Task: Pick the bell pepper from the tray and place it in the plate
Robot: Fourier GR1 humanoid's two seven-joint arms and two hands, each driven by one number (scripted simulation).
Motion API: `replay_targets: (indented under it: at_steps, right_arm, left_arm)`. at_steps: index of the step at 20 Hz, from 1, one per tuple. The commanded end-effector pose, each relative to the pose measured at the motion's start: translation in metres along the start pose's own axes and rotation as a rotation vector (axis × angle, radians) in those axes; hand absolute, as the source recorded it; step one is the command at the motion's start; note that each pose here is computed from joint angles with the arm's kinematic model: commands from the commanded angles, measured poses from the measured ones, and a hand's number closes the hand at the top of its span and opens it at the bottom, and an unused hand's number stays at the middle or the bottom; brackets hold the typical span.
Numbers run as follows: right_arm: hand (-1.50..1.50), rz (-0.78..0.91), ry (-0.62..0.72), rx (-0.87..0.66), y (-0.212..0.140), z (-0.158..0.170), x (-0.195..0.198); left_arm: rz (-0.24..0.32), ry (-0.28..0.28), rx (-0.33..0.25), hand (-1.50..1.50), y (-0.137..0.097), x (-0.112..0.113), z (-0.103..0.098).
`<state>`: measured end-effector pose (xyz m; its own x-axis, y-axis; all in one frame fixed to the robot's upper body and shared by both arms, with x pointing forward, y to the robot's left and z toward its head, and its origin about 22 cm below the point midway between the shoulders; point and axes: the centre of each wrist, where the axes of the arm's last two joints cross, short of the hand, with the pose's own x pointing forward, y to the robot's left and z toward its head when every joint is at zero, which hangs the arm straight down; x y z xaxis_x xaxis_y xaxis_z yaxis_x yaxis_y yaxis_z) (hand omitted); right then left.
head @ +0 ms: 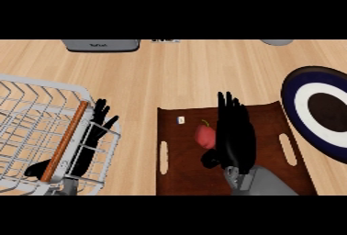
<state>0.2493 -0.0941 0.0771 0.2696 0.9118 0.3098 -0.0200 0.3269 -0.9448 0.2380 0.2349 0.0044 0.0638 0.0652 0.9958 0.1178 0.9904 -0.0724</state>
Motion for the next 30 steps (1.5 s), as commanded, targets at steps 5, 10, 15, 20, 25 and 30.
replay_targets:
  at_steps: [5, 10, 15, 20, 25, 30]
  right_arm:
    - [-1.50, 0.111, 0.211, -0.014, 0.025, -0.004, 0.017]
    - [-1.50, 0.115, 0.214, 0.016, 0.032, -0.011, 0.022]
    - [-1.50, 0.127, 0.236, 0.051, 0.041, -0.021, 0.018]
    - [1.50, 0.213, 0.206, 0.151, 0.047, -0.025, 0.019]
    - [1.50, 0.284, 0.180, 0.096, 0.062, -0.024, 0.015]
    - [1.50, 0.283, 0.155, 0.043, 0.056, -0.029, 0.014]
  left_arm:
    - [-0.048, 0.285, 0.133, 0.00, 0.020, -0.039, 0.016]
    - [-0.041, 0.309, 0.118, 0.00, 0.017, -0.042, 0.020]
    - [-0.029, 0.298, 0.123, 0.00, 0.013, -0.035, 0.016]
    - [-0.047, 0.284, 0.122, 0.00, 0.010, -0.037, 0.015]
    - [-0.047, 0.310, 0.136, 0.00, 0.019, -0.042, 0.016]
    - [-0.034, 0.299, 0.129, 0.00, 0.006, -0.042, 0.014]
